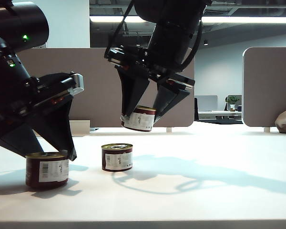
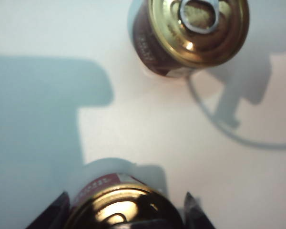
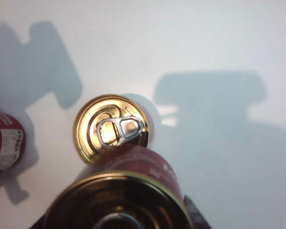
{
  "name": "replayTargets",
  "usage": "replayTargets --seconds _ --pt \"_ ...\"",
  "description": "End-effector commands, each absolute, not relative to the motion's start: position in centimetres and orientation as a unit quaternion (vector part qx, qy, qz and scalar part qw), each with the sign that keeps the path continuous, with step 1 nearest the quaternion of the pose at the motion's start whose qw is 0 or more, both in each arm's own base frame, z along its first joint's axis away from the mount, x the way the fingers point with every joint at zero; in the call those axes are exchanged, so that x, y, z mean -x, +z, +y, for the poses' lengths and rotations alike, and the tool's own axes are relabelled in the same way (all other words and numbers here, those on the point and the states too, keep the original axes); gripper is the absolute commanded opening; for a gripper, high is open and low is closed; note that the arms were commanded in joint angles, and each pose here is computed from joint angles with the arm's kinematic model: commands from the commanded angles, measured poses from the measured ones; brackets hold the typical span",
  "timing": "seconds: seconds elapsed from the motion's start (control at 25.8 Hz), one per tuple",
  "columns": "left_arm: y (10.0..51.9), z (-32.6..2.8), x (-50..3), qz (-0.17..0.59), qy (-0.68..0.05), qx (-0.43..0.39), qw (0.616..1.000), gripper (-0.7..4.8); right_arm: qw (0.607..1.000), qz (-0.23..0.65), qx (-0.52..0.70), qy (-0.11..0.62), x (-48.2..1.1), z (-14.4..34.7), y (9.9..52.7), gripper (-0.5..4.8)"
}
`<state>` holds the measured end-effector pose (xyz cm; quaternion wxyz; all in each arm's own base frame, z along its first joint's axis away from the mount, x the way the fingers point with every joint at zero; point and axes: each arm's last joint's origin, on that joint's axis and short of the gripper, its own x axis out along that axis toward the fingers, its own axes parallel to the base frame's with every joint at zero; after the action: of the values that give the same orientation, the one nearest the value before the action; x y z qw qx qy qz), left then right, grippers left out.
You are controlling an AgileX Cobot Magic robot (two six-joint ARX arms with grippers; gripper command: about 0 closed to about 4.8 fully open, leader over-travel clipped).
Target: Pick up the cans one by one and stack them together.
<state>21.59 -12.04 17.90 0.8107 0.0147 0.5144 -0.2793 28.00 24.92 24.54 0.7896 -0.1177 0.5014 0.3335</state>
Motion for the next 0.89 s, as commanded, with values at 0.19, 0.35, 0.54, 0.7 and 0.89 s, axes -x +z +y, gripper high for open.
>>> replayTargets --seconds 0.19,0.35,0.54,0.7,0.89 --pt "21.1 -12.9 -23.2 0.461 -0.292 -0.005 0.838 2.05 0.791 0.504 0.124 0.324 -27.9 24.7 24.8 2.06" --pt "22.6 -13.2 -23.8 0.441 -0.298 -0.004 0.847 2.05 0.788 0.511 0.126 0.319 -27.8 24.4 24.9 2.06" --pt "23.1 -13.5 -24.4 0.416 -0.301 -0.004 0.858 2.05 0.795 0.512 0.137 0.296 -27.8 23.7 25.4 2.07" --pt "22.5 -13.8 -24.9 0.417 -0.309 0.000 0.855 2.05 0.801 0.508 0.129 0.288 -28.0 22.7 26.2 2.06" --pt "22.4 -14.2 -25.5 0.402 -0.320 0.009 0.858 2.05 0.808 0.503 0.128 0.278 -27.8 21.9 27.1 2.06"
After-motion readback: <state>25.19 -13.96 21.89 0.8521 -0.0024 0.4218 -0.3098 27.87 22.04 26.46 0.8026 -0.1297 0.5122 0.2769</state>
